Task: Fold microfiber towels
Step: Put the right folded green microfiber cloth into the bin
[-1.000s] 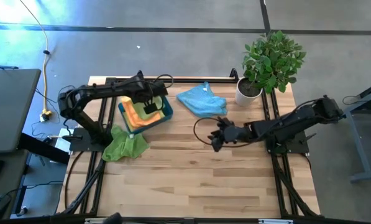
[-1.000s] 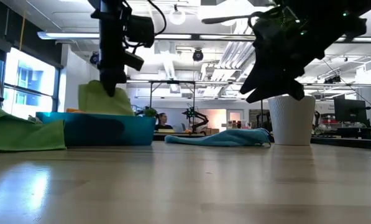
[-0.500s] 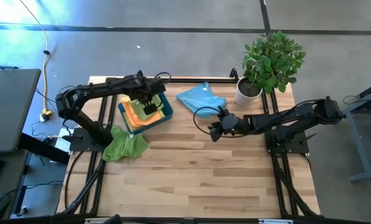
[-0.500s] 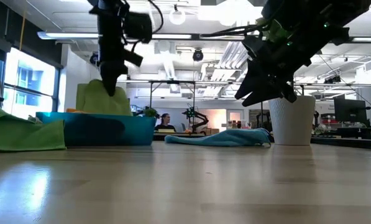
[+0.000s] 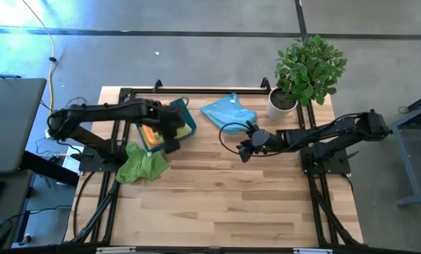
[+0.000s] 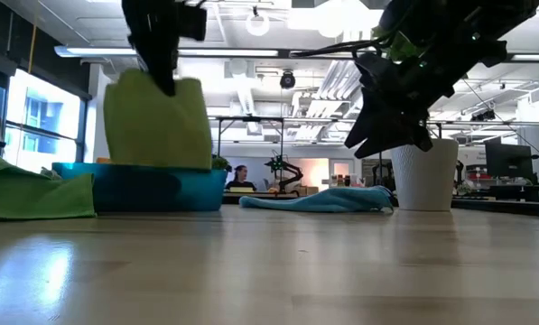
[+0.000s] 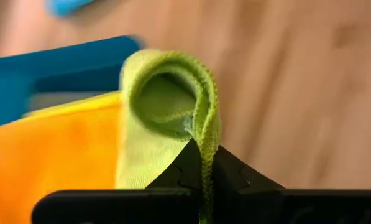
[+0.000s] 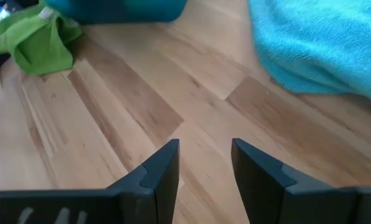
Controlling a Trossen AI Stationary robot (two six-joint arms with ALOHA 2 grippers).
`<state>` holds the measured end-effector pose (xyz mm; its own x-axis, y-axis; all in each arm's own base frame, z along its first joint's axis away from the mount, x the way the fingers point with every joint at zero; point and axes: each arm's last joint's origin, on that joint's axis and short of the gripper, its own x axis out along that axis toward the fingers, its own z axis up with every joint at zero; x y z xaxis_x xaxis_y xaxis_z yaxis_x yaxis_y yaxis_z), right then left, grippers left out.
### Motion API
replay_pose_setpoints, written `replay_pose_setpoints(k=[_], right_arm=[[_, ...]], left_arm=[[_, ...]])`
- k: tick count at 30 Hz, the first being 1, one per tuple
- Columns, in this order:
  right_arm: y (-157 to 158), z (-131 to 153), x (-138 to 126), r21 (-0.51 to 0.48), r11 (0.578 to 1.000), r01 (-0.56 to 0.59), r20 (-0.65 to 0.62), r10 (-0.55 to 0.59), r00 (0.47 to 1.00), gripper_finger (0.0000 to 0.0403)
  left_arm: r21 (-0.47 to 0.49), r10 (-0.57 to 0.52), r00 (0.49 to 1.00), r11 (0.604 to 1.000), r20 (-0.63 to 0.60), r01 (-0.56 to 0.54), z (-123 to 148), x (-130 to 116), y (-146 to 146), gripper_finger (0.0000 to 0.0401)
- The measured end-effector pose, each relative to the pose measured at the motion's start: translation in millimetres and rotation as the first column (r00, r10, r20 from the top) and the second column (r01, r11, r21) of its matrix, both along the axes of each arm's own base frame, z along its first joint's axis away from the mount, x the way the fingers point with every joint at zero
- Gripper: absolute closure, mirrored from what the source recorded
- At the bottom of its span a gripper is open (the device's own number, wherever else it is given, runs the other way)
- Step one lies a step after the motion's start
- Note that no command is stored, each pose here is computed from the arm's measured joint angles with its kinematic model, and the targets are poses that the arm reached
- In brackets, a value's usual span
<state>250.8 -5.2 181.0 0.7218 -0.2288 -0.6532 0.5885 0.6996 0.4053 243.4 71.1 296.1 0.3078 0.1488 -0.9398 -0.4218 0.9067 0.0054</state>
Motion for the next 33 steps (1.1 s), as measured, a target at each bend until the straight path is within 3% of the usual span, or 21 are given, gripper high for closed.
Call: replay_pose_setpoints(k=[4,8,12,16,21,33], right_arm=[[0,0,0,-0.011,1.0,-0.021,-0.008,0.021,1.0,0.0265],[0,-1,-1,-0.011,1.0,-0.021,-0.017,0.021,1.0,0.0265],[0,-2,-1,-0.01,1.0,-0.022,-0.026,0.022,0.999,0.0265],[0,-2,-2,-0.008,1.0,-0.025,-0.034,0.025,0.999,0.0265],[1,-2,-2,-0.001,1.0,-0.031,-0.037,0.031,0.999,0.0265],[1,-2,-2,0.005,0.999,-0.038,-0.037,0.038,0.999,0.0265]], left_arm=[[-0.037,-0.008,0.997,0.999,0.081,0.011,8,8,-19,0.0396],[-0.057,0.014,0.997,0.998,0.079,-0.009,7,11,-27,0.0396],[0.035,-0.013,1.0,0.999,0.016,0.012,0,15,-28,0.0396],[0.171,0.041,0.994,0.985,-0.105,-0.023,-10,15,-14,0.0396],[0.324,0.148,0.941,0.945,-0.306,-0.043,-26,10,12,0.0396],[0.34,0.272,0.866,0.932,-0.42,-0.128,-51,5,64,0.0396]])
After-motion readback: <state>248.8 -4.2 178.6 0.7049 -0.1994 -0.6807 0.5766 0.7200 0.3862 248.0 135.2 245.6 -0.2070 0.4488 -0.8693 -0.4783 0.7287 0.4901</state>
